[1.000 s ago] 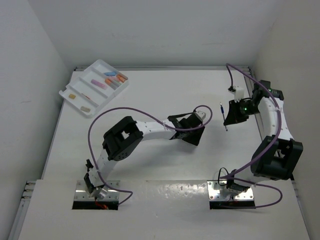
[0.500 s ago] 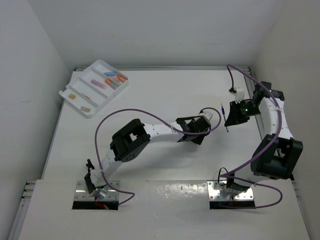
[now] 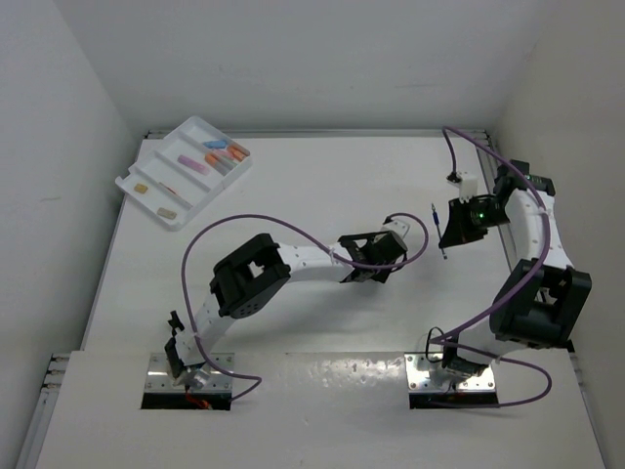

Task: Sort the stationery into containers
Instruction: Pick up the pen cap from the center of the board.

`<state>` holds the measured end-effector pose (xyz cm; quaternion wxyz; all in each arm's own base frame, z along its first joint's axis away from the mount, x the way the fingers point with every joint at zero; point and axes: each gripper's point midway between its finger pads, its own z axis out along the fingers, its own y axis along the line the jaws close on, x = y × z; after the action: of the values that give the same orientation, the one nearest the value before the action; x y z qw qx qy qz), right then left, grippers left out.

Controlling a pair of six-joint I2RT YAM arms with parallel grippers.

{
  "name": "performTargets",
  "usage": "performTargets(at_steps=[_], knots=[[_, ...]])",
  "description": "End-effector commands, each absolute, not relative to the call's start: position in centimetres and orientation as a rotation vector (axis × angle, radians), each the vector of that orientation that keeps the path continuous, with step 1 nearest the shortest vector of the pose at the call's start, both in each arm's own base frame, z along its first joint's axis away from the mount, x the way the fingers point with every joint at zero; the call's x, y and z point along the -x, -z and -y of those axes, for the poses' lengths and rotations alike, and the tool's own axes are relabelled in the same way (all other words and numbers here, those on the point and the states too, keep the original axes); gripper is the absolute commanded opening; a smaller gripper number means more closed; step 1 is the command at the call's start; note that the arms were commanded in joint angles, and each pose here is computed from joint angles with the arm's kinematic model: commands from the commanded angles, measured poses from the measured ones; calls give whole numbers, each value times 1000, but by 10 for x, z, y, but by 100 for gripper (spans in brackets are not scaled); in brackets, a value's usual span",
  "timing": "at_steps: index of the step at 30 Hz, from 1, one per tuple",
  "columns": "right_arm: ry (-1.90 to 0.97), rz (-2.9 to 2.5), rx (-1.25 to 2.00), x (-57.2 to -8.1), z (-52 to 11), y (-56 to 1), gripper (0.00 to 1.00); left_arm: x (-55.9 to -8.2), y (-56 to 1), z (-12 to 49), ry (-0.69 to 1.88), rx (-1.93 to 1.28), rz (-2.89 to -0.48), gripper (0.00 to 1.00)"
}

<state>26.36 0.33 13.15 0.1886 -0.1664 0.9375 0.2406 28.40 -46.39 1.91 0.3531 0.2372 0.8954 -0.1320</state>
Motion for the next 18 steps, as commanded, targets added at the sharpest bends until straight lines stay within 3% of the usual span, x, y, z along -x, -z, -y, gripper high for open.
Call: performTargets(at_steps=[1, 3, 5, 7, 11, 16, 18], knots=[[-671, -2607, 491, -269, -1, -138, 0, -247, 45, 421, 158, -752, -2492, 45], [-659, -2601, 501, -270, -1, -139, 0, -245, 47, 420, 166, -756, -2500, 44], [-659, -2600, 507, -269, -1, -139, 0, -242, 49, 422, 189, -766, -2504, 36], [-662, -2597, 507, -270, -1, -140, 0, -241, 48, 421, 197, -789, -2500, 20], [-672, -2588, 514, -271, -4, -143, 0, -239, 38, 422, 245, -790, -2487, 2], [-681, -2572, 623, -261, -11, -146, 0, -253, 2, 411, 458, -834, -2449, 0], [-664, -2557, 684, -256, -15, -147, 0, -255, -16, 406, 681, -940, -2434, 0]])
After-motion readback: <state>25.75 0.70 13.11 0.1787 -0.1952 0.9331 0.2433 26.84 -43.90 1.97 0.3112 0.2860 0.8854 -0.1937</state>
